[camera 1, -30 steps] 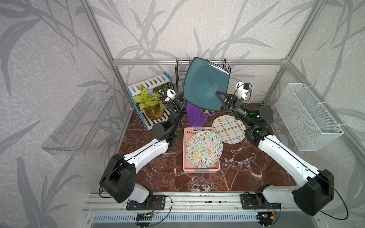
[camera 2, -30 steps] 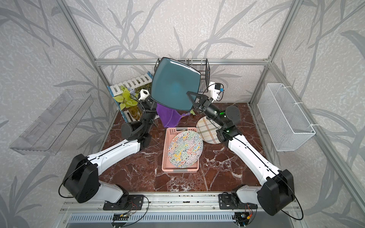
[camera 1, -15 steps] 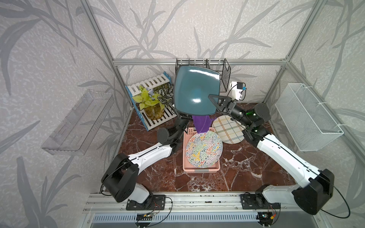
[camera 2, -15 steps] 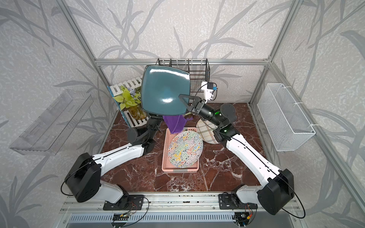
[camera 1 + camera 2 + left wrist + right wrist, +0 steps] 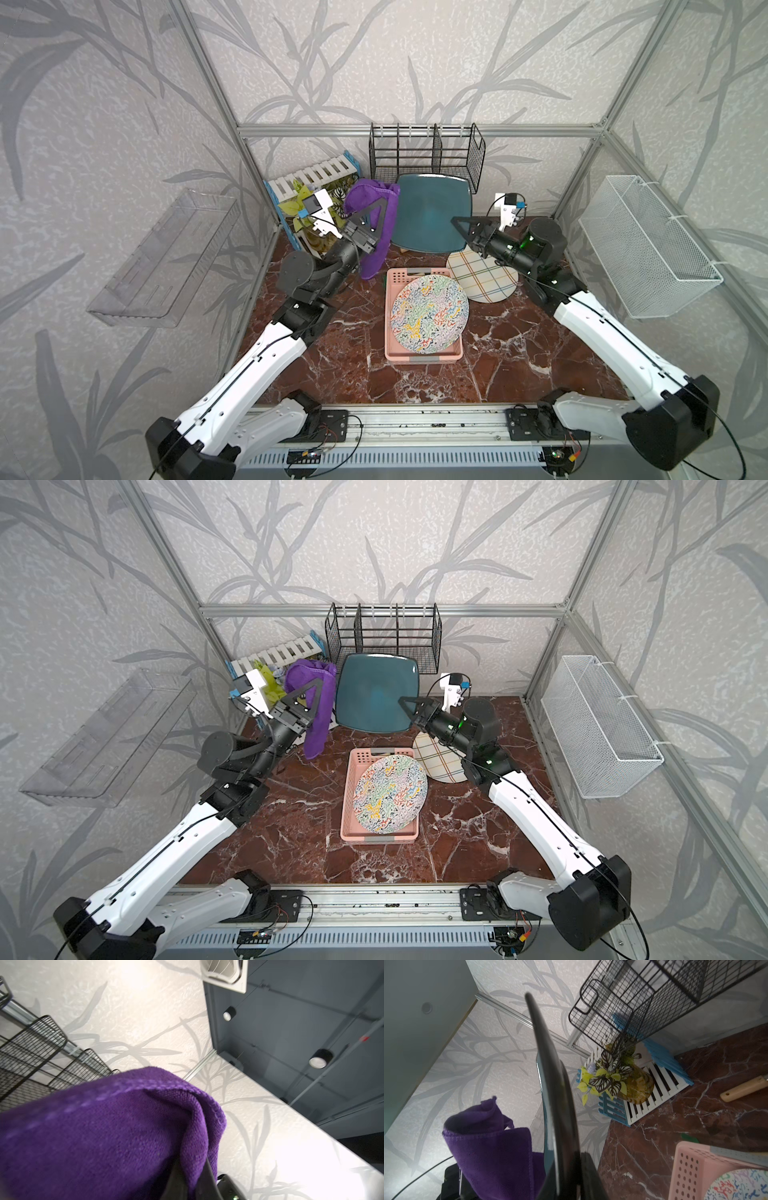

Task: Wipe the wet plate dry
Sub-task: Wipe the plate with towel.

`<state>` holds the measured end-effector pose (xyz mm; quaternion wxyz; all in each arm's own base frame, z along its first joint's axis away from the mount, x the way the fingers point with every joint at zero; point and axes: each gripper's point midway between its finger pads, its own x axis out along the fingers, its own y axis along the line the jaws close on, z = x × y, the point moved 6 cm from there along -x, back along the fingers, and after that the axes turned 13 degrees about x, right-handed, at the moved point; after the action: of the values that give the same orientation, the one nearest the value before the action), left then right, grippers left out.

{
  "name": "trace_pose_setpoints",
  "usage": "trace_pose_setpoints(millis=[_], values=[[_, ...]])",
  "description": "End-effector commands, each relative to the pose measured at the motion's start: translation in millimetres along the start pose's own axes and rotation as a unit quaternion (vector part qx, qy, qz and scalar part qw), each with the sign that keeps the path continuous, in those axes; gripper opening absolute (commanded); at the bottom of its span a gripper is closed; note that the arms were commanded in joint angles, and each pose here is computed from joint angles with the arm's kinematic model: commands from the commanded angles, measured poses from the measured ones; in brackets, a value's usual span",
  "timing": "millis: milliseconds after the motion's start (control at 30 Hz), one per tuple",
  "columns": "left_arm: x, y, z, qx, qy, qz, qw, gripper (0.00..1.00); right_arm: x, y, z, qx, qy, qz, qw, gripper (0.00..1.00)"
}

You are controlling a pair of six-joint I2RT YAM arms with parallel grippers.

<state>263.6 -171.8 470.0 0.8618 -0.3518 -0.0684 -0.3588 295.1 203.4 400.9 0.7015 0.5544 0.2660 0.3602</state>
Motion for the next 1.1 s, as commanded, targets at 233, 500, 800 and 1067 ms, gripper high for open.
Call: trace_pose_setpoints(millis=[233,500,800,1067], values=[[22.2,71.5,-50.7,0.138,0.161,0.125,0.969,0.0,10.0,46.3,-63.3,-0.094,0.083,0.107,0.986,0.0],[22.6,36.9,-149.3,0.147,0.321,0.014,0.935,0.0,9.6,57.6,-12.0,-0.039,0.005,0.14,0.989,0.0],[-10.8,97.5,-104.6,0.132,0.256,0.151,0.946,0.0,21.1,55.1,-36.7,-0.002,0.066,0.151,0.986,0.0],[9.9,114.2,-66.9,0.119,0.199,0.179,0.956,0.0,22.7,78.5,-58.1,-0.077,0.114,0.145,0.98,0.0]])
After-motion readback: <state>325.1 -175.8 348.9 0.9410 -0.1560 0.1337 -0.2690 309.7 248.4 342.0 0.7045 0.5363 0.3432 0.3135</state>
